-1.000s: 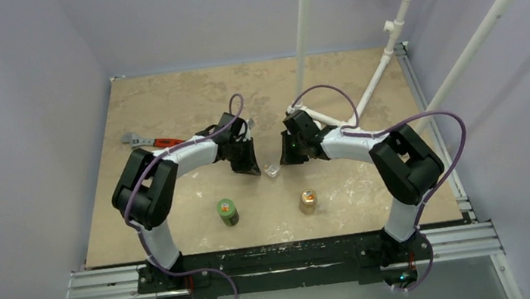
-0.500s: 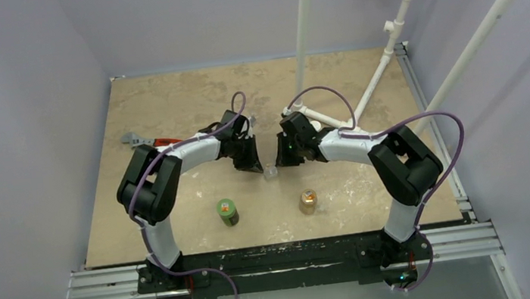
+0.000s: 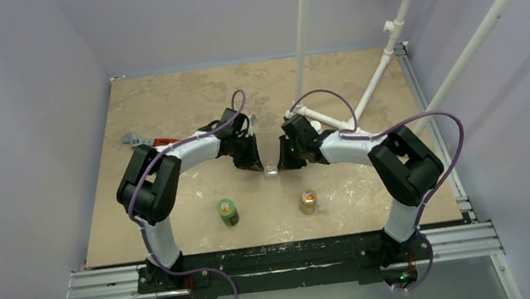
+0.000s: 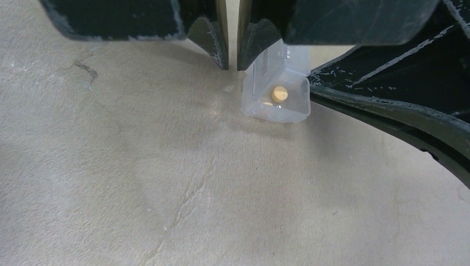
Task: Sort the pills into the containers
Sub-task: Close the pill container at the center of the board.
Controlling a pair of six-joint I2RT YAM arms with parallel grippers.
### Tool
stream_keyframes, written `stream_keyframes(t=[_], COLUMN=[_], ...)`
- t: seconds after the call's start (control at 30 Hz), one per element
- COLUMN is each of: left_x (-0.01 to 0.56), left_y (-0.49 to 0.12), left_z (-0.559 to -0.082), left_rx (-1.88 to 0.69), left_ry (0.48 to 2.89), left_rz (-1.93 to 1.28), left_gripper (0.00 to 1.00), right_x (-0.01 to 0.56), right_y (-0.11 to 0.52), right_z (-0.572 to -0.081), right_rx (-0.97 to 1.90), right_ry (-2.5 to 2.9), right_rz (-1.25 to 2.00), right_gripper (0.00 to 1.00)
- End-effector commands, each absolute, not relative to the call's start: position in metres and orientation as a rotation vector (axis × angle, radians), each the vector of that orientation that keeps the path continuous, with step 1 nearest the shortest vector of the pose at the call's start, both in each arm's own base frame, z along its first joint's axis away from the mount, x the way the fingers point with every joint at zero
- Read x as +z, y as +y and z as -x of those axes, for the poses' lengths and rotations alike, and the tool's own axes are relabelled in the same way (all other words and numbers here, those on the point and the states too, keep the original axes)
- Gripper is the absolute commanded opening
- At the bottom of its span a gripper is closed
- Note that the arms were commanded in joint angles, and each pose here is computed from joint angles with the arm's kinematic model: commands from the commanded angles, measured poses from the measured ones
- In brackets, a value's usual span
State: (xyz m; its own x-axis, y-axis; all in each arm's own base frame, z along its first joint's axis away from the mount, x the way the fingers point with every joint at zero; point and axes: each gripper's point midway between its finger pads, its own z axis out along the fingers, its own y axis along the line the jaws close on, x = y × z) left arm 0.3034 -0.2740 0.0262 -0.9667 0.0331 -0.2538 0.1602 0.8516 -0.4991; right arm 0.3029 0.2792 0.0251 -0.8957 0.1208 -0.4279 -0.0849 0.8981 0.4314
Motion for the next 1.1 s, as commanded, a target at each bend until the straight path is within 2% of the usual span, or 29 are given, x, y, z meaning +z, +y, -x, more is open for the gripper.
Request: stream_keyframes(t=[0.0, 0.27, 0.5, 1.07], left_x=[0.056, 0.076, 0.067, 0.040], left_y=[-0.272, -0.274, -0.278, -0.286], left_z=[-0.307, -0.296, -0.292, -0.287], left_rx=[-0.808, -0.885, -0.911, -0.924], left_ry=[2.721, 2.683, 2.707, 2.762], left_rz=[-0.173, -0.181, -0.183, -0.170], left_gripper=[0.07, 0.19, 0.30, 0.32], right_x=[0.044, 0.059, 0.071, 0.083], right_y=[0.278, 0.265, 0.253, 0.259], right_z=[-0.303, -0.309, -0.315, -0.325], right_rx=[0.637, 0.620, 0.622, 0.659], right_ry=[2.566, 2.527, 2.495, 2.462], right_rz=[-0.043, -0.092, -0.128, -0.109], right_gripper=[0.12, 0.13, 0.13, 0.15])
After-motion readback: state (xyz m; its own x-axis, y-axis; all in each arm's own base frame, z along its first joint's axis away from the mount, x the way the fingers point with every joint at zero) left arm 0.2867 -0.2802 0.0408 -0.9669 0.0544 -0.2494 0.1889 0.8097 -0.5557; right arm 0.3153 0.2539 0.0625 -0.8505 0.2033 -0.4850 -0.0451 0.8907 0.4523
